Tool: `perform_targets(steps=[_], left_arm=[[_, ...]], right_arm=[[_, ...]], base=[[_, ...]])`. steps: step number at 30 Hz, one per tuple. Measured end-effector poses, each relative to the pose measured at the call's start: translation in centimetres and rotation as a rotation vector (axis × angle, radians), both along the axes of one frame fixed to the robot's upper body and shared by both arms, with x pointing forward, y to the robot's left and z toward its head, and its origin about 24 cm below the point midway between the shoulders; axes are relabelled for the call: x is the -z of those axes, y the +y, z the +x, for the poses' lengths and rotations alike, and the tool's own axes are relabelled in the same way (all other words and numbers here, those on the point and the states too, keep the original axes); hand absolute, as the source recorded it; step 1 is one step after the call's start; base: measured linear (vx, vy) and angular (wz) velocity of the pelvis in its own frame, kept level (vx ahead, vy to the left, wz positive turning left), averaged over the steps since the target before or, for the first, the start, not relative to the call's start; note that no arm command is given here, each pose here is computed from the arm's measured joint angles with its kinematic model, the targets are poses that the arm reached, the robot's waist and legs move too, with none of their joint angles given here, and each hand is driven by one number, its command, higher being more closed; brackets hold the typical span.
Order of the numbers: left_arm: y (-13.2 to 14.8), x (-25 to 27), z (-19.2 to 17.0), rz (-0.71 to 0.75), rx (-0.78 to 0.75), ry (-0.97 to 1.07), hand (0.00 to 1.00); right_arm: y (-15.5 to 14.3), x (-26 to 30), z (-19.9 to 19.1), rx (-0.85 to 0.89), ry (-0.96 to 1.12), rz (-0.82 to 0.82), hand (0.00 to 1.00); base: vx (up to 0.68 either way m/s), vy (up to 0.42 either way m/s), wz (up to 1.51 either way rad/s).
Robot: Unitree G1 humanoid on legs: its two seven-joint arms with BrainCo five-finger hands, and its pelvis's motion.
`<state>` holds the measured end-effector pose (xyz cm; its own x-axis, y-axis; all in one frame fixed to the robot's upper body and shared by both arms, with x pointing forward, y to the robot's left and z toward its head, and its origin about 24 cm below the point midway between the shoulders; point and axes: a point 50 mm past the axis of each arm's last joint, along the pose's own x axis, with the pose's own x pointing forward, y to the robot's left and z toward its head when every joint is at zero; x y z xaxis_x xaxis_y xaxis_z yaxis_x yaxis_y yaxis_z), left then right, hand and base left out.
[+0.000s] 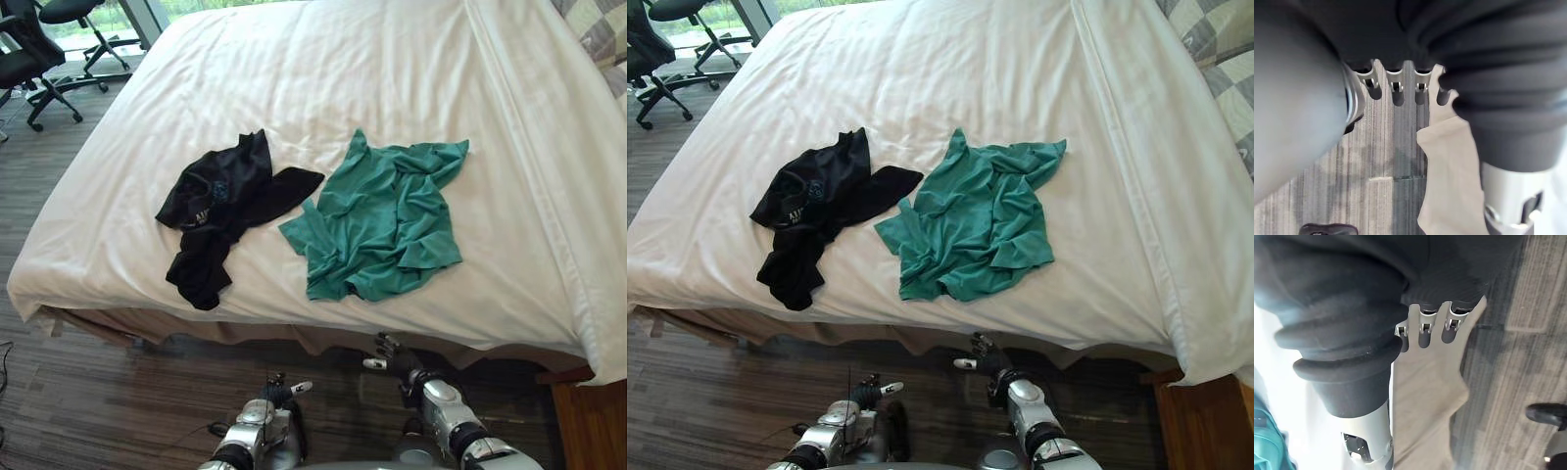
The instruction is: Tidy the bed and pick cloth on bed and put in laundry
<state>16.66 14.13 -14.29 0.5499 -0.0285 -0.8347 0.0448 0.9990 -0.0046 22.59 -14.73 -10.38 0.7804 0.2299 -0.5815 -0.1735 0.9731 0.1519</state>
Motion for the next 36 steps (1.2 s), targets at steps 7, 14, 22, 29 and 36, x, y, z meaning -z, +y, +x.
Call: perform_targets(steps=[7, 14, 22, 29, 36], left_arm=[[1.0, -0.4, 0.7, -0.031, -0.061, -0.047, 0.00], [6.8, 0.7, -3.4, -0.006, -0.526, 0.038, 0.00], [14.7, -0.1, -7.9, -0.196, -1.602, -0.099, 0.00], [30.6, -12.8, -12.9, -0.331, -2.130, -1.341, 0.00], [35.2, -31.1, -12.9, -0.062, -1.436, -2.051, 0.00]], right_arm=[[-1.6, 2.6, -3.7, 0.064, 0.170, -0.062, 0.00], [-3.2, 3.2, -6.3, 0.305, 0.180, 0.004, 0.00], [-11.7, 4.0, -13.4, 1.095, 0.290, 0.052, 0.00], [-22.3, -3.2, -13.5, 1.467, -0.161, -0.175, 0.00], [-26.8, -18.6, -7.4, 1.281, -0.856, -0.452, 0.00]], base=[[0.08, 0.438, -0.17], [-0.04, 0.169, -0.22], [0.04, -0.004, 0.40], [0.05, 0.042, -0.05], [-0.03, 0.043, -0.17]])
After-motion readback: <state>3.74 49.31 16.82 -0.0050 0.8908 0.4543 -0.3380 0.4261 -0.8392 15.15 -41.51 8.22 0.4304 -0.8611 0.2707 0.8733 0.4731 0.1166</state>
